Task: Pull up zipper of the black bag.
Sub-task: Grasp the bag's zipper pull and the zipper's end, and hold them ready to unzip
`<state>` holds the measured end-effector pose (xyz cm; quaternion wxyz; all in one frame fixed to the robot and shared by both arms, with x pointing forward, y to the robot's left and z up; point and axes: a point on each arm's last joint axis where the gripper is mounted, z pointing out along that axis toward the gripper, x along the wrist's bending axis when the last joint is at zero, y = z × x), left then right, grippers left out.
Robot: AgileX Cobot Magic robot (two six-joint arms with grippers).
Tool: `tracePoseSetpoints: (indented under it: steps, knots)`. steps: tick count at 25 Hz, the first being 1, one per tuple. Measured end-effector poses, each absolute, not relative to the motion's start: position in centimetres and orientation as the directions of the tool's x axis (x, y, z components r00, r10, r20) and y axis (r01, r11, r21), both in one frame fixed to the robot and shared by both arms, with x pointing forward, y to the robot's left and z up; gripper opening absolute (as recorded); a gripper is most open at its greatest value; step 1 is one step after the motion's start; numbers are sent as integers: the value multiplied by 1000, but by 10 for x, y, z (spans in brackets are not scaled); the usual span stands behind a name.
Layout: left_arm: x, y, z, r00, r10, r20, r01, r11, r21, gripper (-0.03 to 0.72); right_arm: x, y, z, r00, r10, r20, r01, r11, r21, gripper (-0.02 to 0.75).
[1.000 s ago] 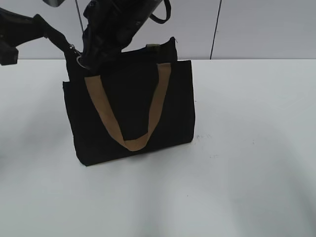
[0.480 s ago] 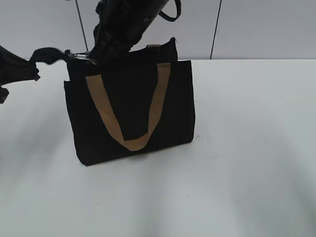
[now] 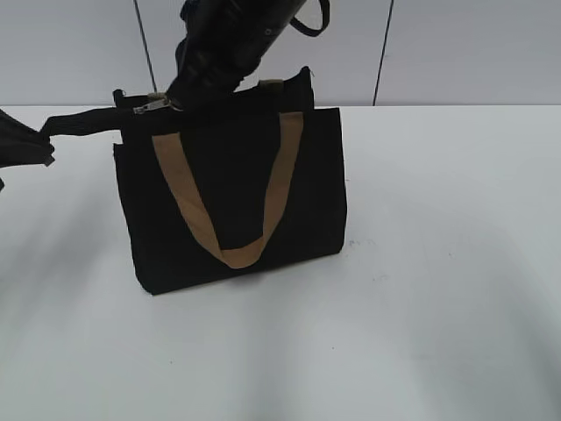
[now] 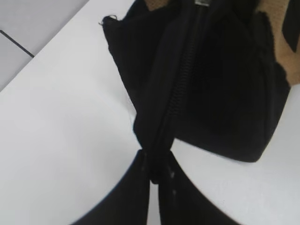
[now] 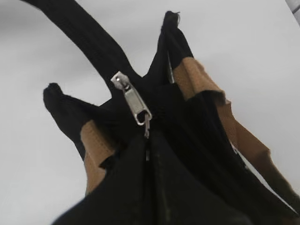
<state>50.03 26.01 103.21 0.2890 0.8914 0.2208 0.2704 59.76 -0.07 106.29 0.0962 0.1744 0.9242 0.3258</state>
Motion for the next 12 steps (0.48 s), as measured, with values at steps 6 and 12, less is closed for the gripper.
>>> tracePoseSetpoints:
  steps: [6,12]
  knots:
    - [500,260,1032,757,549,355,240,-738,631,19,606,-13,1062,-912,408,-52,289,726,624,-1]
    - [500,261,1032,757,549,355,240,-738,630,19,615,-29,1061,-897,441,-28,335,720,608,-1]
